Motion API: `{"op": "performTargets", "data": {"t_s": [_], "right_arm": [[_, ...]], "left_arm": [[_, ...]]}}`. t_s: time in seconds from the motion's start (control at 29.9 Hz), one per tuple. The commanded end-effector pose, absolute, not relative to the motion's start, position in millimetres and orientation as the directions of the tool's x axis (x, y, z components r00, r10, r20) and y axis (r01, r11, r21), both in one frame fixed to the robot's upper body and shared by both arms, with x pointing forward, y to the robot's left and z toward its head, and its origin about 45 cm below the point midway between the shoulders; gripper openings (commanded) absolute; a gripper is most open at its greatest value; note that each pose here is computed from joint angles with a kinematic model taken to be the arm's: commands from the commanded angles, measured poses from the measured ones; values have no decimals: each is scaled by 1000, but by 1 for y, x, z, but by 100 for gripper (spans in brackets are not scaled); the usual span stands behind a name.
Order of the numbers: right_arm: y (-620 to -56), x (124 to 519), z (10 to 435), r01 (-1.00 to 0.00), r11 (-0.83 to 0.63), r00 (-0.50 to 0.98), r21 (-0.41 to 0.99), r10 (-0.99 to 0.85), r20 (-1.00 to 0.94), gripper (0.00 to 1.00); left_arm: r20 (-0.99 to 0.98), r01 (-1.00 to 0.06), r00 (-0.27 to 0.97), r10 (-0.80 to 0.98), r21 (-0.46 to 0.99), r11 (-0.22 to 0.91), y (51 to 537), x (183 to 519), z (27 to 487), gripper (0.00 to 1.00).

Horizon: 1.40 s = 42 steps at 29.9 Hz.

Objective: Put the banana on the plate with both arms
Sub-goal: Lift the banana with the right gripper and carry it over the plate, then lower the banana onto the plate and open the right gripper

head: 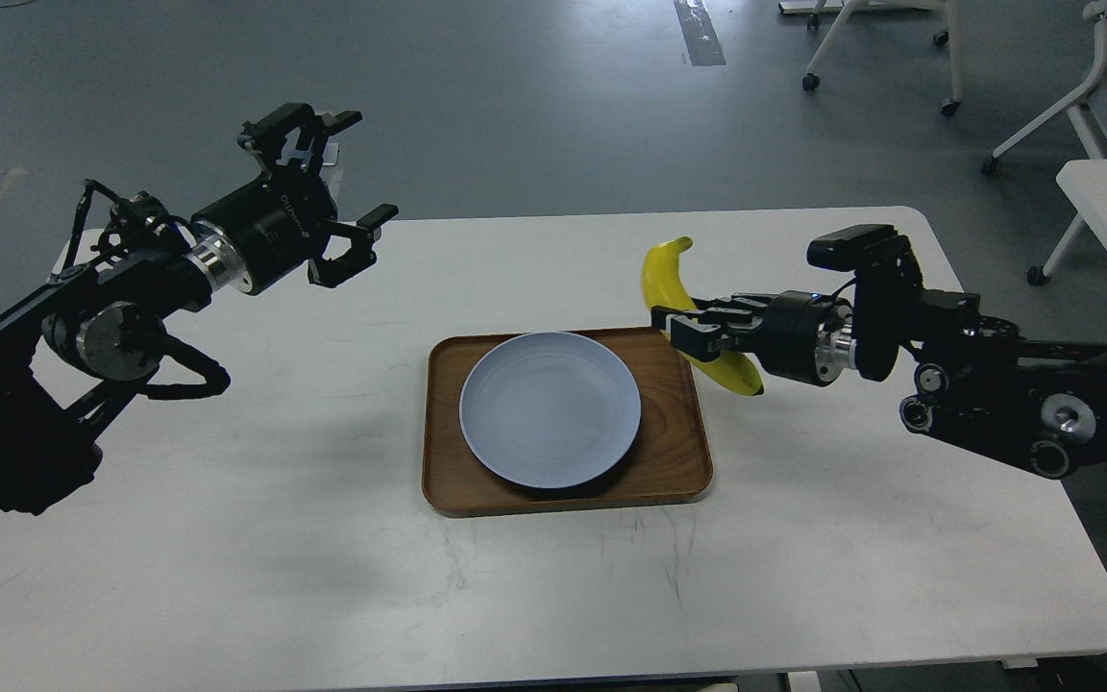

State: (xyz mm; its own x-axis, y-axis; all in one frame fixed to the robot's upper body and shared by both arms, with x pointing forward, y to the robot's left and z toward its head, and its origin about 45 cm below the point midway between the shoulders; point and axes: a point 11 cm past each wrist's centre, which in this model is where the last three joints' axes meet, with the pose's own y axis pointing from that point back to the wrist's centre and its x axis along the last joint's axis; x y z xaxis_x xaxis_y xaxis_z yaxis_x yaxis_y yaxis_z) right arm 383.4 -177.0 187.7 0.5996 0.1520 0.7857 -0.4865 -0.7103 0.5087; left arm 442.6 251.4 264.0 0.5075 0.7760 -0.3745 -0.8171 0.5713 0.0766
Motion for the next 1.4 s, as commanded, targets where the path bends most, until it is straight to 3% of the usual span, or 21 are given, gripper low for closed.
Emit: {"op": "performTargets", "data": {"t_s": [0.0,0.23,0.77,1.07,1.24,1.3,1.37], "right_arm": [[-146,386,182,-436,-730,579,526,220,785,23],[-134,394,172,-436,-716,564,546,255,785,23],[-108,367,145,-340,-742,586,578,314,747,23],[-93,368,136,-339,-741,580,580,321,749,29],[-91,370,133,-350,-737,580,578,314,751,42],[-91,370,132,-355,-738,585,575,304,752,52],[-90,371,134,-360,-741,584,567,295,756,74]], "left_arm": [[-373,-818,507,777,77,570,253,442,264,98],[-366,-822,503,783,77,564,257,442,266,98],[-361,-830,492,793,82,552,266,441,266,98],[-365,-834,489,792,70,547,267,442,267,98],[-365,-840,486,794,54,539,268,442,268,98],[-364,-847,481,797,43,530,269,443,269,98],[-363,-849,478,800,44,527,269,443,270,98]]}}
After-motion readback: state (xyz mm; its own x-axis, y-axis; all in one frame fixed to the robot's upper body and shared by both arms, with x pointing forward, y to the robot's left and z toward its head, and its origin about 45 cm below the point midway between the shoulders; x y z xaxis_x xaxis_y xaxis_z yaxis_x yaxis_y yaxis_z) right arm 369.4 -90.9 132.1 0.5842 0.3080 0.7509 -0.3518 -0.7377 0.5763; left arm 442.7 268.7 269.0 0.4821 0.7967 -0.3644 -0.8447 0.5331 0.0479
